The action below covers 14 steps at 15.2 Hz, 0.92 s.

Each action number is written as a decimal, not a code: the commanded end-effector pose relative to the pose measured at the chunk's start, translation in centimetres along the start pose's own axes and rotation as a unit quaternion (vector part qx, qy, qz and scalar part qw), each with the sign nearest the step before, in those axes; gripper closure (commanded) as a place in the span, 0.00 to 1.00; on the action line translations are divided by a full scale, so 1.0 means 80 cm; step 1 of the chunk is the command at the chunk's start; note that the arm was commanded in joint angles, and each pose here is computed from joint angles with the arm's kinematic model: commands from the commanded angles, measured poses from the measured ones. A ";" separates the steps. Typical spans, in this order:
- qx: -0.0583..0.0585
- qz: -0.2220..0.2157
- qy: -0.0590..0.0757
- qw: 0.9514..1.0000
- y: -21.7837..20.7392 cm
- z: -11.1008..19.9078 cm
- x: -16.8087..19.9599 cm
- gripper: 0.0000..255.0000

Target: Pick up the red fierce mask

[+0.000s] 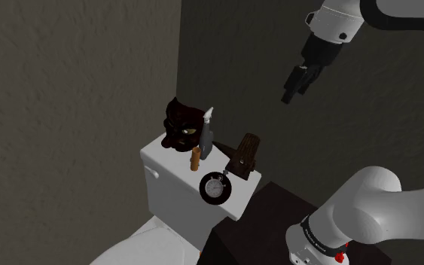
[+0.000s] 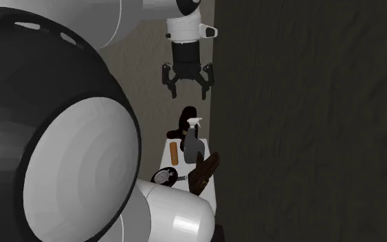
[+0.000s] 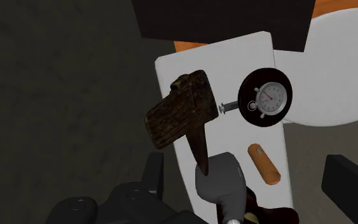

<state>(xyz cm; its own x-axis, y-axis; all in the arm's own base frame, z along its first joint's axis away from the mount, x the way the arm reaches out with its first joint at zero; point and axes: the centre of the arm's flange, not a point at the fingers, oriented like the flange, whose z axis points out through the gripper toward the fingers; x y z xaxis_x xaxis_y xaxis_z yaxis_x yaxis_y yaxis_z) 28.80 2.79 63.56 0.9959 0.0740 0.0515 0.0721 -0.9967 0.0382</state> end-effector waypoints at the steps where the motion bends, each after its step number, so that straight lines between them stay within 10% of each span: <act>1: 0.000 0.000 0.000 1.000 0.000 0.000 0.000 0.00; 14: 0.067 -0.092 0.004 0.993 -0.012 0.111 0.181 0.00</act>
<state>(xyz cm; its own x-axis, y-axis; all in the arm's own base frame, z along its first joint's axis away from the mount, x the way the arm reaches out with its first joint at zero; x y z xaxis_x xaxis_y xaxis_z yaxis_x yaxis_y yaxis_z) 42.39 4.52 56.27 0.9686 0.2413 0.0604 0.2455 -0.9664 -0.0766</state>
